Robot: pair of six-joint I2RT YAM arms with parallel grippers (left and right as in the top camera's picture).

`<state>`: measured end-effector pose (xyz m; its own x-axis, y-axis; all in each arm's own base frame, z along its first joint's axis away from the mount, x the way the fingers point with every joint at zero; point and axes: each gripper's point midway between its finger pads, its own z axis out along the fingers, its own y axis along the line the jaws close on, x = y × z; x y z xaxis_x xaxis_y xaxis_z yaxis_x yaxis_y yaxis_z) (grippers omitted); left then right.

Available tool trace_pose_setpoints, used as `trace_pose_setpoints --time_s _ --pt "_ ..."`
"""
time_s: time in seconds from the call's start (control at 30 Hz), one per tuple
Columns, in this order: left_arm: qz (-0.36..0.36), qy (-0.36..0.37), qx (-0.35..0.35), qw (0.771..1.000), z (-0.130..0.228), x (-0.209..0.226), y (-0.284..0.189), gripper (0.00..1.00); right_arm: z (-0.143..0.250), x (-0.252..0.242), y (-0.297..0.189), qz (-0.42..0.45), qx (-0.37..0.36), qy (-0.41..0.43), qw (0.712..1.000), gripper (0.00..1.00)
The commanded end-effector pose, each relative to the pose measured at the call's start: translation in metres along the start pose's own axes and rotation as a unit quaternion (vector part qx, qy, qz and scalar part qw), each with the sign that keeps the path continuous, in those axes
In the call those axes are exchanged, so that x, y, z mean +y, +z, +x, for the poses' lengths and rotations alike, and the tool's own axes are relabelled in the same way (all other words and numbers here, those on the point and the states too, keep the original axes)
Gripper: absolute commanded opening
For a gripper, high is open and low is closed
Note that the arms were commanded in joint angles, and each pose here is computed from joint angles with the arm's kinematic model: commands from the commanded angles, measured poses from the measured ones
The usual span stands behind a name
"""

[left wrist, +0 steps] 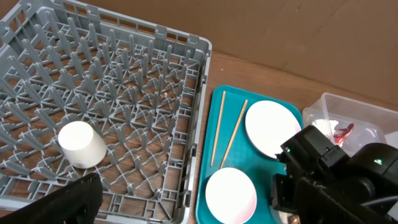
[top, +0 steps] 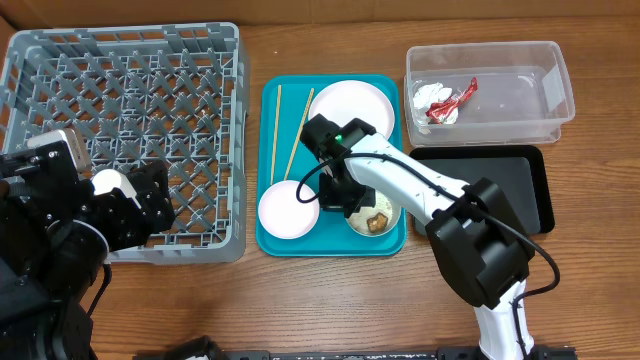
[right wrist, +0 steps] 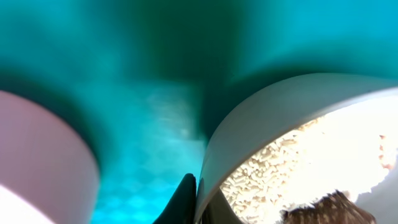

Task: Sort waste into correct bins and load items into the dishwasher
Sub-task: 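Grasp the rice bowl rim with the right gripper, then tip the rice bowl over the black tray to dump the rice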

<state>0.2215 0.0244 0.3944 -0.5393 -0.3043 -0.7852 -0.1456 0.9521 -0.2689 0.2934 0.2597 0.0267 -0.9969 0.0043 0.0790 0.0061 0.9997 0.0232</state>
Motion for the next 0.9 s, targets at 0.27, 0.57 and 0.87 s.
trace_pose_setpoints --time_s 0.27,0.57,0.87 --pt "0.009 0.008 0.004 1.000 0.001 -0.003 0.002 1.00 -0.016 -0.009 -0.115 -0.075 -0.139 -0.025 0.987 0.04" --pt "0.009 0.008 0.004 1.000 0.001 -0.003 0.002 1.00 -0.016 -0.042 -0.165 -0.244 -0.096 -0.066 0.963 0.04" --pt "0.009 0.008 0.004 1.000 0.001 -0.003 0.002 1.00 -0.022 -0.104 -0.139 -0.343 -0.050 -0.011 0.938 0.04"
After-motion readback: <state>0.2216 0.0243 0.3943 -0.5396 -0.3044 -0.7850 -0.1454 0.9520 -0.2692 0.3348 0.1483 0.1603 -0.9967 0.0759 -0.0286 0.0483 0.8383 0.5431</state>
